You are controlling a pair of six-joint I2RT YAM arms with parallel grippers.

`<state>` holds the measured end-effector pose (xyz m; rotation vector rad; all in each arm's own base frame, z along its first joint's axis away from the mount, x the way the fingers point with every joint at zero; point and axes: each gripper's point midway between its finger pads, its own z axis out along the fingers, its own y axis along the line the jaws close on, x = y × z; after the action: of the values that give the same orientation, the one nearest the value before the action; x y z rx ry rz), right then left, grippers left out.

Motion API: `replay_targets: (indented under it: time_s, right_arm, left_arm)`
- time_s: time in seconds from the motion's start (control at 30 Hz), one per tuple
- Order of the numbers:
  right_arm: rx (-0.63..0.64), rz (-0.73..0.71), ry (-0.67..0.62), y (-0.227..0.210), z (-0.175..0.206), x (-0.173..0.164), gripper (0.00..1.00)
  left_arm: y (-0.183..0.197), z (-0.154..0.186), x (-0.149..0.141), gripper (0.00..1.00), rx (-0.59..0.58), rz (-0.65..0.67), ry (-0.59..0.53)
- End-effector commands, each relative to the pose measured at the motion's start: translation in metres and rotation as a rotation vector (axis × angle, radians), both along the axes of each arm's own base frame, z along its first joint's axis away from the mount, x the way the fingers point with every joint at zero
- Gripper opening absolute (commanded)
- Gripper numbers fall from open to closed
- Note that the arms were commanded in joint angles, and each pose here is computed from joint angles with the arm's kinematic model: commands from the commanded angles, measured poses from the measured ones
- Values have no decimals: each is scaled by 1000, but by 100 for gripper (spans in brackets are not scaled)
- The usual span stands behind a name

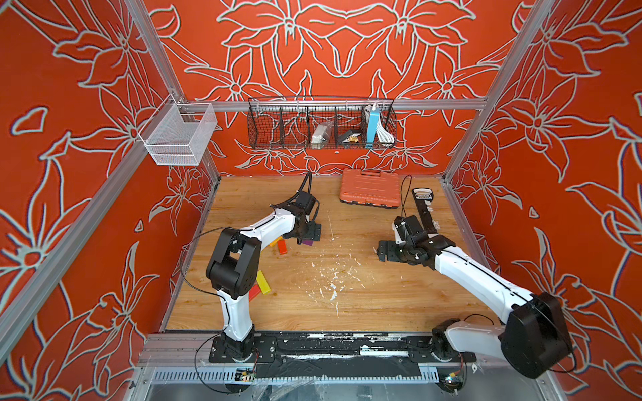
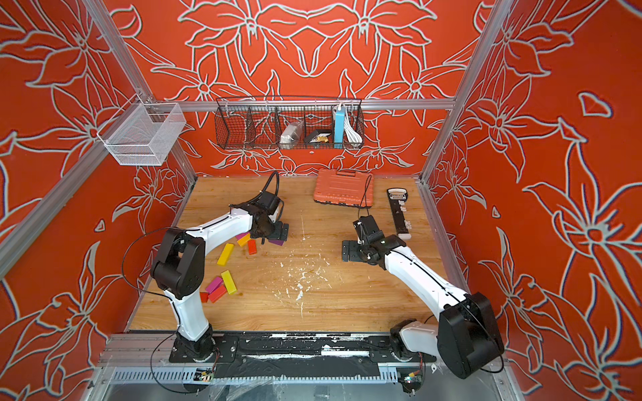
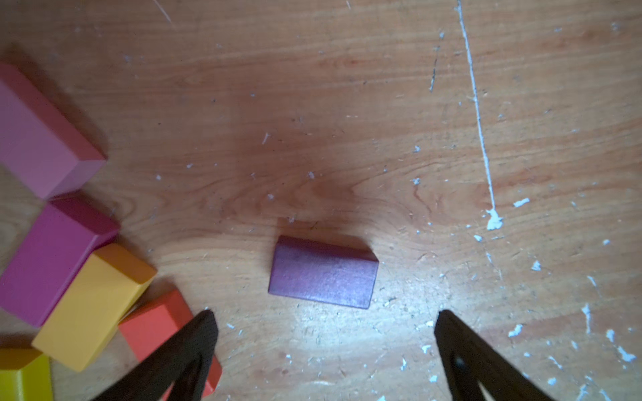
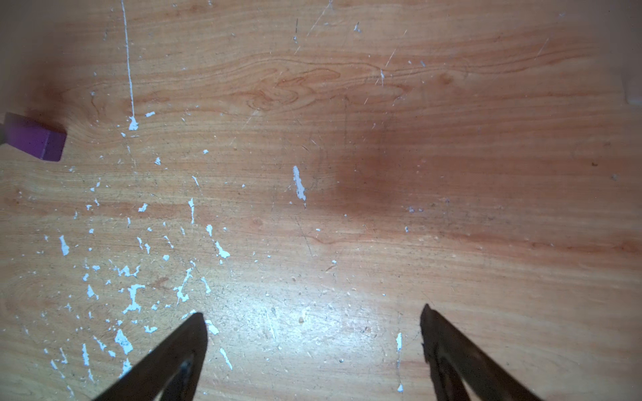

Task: Assemble the letter c with building blocks
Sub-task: Pick up the building block from the center of the board.

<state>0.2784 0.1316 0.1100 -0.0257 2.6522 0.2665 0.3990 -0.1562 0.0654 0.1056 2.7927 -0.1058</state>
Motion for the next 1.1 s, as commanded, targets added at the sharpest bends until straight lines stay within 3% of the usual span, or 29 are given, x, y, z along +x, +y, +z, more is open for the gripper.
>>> replay_targets:
  time_s: [0.0,0.8,1.07]
  right_arm:
    - [24,-7,-19,2,5,1,98]
    - [81,-56,18,-5,-4,4,98]
    - [85,-77,19,-11,-5,4,98]
  left_arm:
    - [3,-8,-2,98,52,-28,31]
    - [3,-40,1,88,87,-59,80]
    - [1,-43,3,80,84,-63,86]
